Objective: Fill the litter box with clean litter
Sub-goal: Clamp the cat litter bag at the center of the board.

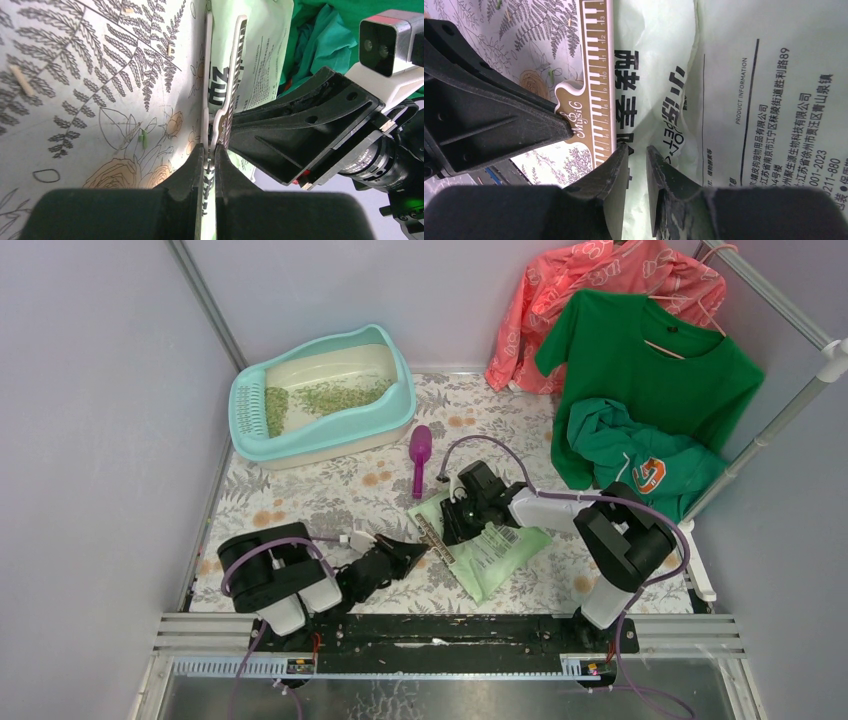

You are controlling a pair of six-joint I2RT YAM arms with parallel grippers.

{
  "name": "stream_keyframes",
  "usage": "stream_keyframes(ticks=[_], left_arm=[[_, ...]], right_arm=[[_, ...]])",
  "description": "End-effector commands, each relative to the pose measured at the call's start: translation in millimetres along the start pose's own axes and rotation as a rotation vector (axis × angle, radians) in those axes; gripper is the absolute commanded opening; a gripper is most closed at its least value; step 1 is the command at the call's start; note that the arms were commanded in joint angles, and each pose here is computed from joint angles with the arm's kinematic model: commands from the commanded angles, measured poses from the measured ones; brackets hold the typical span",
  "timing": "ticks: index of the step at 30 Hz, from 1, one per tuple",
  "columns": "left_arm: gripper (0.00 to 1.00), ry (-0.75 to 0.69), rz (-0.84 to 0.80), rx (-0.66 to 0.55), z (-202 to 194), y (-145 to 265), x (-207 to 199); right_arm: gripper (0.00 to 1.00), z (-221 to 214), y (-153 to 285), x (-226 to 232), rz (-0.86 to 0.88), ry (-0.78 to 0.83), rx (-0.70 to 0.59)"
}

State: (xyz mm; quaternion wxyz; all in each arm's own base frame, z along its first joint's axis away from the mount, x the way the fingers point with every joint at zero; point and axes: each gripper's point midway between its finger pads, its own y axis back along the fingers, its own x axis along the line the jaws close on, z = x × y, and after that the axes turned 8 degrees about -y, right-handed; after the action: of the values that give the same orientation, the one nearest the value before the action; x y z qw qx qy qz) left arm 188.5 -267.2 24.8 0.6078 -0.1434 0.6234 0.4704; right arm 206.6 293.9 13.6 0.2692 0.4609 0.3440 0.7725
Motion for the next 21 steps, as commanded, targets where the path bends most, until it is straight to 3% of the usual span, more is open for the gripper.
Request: stream_keyframes(ticks=[1,13,21], left_arm=[[0.06,-0.072,0.161,0.020,-12,-5,44],[0.19,-0.111,0.248,0.032,-19,-10,56],[0.57,-0.184,0.284,0.060,-22,-7,53]], right_arm=[[0.28,-24,-2,-8,-0.013,-0.032,0.064],[0.30,-26,-4,-6,0.013,-0.043,0.066],[0.54,-4,28,9,-0.008,-0.006,-0.019]])
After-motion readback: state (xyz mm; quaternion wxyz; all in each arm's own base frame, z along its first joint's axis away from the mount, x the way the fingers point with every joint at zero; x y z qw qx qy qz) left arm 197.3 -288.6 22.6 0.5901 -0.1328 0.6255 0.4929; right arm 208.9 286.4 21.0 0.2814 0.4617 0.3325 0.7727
